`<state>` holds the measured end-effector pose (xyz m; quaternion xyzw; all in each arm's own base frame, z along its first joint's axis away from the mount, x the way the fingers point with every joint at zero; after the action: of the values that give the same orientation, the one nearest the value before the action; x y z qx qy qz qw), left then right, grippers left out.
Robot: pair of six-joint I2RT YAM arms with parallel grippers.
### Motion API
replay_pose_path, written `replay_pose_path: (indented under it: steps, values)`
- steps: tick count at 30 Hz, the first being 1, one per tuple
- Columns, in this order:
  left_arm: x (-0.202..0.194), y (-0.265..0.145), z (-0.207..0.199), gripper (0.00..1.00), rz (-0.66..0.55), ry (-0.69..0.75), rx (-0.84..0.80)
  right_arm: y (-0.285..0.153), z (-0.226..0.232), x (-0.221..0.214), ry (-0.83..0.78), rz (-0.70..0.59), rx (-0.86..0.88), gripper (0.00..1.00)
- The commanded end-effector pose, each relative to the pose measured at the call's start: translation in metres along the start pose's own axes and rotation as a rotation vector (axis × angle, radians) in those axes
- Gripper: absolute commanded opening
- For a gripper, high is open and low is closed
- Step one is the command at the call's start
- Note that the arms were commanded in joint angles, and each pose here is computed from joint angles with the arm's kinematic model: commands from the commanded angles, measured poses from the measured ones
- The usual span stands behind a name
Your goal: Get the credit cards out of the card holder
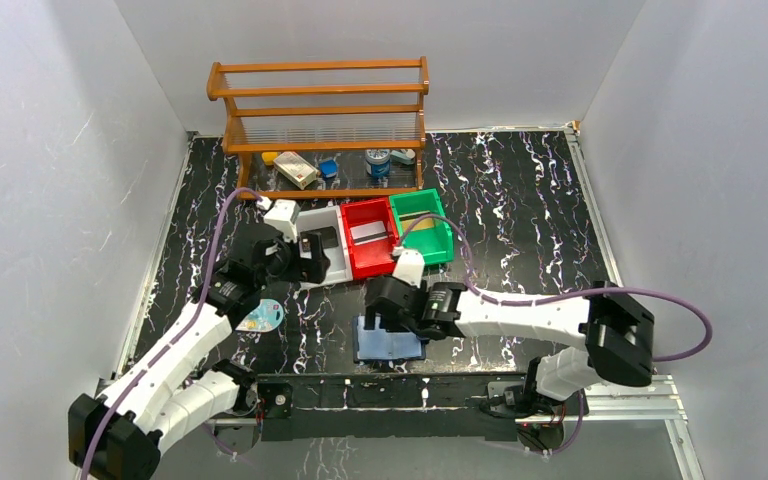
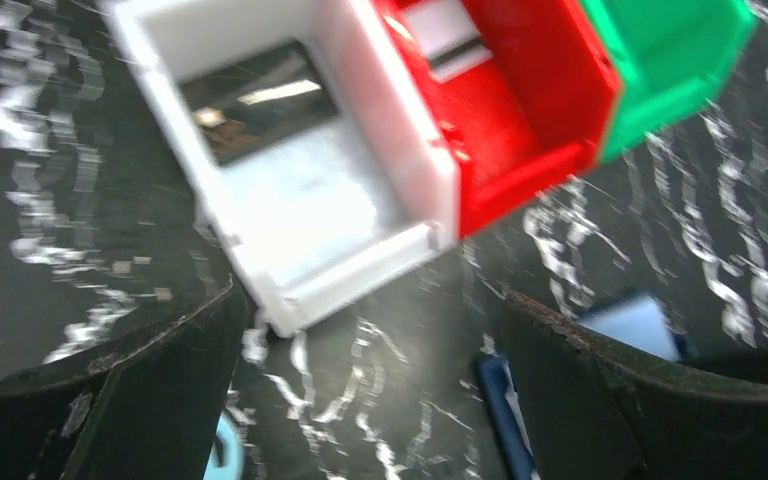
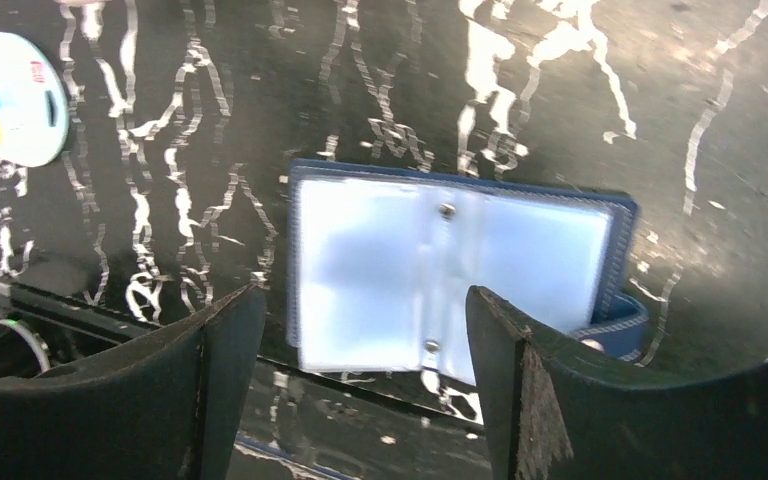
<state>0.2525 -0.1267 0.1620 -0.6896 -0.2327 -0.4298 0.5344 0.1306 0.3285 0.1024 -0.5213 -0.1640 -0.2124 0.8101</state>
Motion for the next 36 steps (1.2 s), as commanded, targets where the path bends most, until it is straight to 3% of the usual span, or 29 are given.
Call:
replay_pose_path:
  steps: [1, 4, 7, 20, 36]
  values:
    - [0.002, -0.008, -0.065, 0.97, 0.093, -0.117, -0.371, -0.001, -0.033, -0.005, 0.079, -0.025, -0.065, 0.81]
    - [-0.014, -0.013, -0.099, 0.89, 0.217, -0.203, -0.572, 0.001, -0.035, -0.011, 0.088, -0.007, -0.038, 0.78]
    - [-0.031, -0.013, -0.114, 0.85, 0.304, -0.209, -0.635, 0.003, -0.035, -0.015, 0.082, 0.006, -0.04, 0.76]
    - [-0.083, -0.018, -0.149, 0.81, 0.511, -0.147, -0.66, 0.006, -0.048, -0.028, 0.063, 0.065, -0.101, 0.74]
    - [-0.114, -0.03, -0.158, 0.75, 0.63, -0.1, -0.682, 0.003, -0.079, -0.028, 0.079, 0.034, -0.207, 0.74]
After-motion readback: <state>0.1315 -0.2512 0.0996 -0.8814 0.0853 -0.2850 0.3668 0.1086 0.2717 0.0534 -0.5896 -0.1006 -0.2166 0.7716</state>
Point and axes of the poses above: each gripper's point midway between its finger pads, its own y axis out along the fingers, its own z axis along the line the jaws close on, x = y × z, the point moved 1 cm from there along -y, back along the fingers, and after that the axes turned 8 degrees about y, right-handed, at the moved point
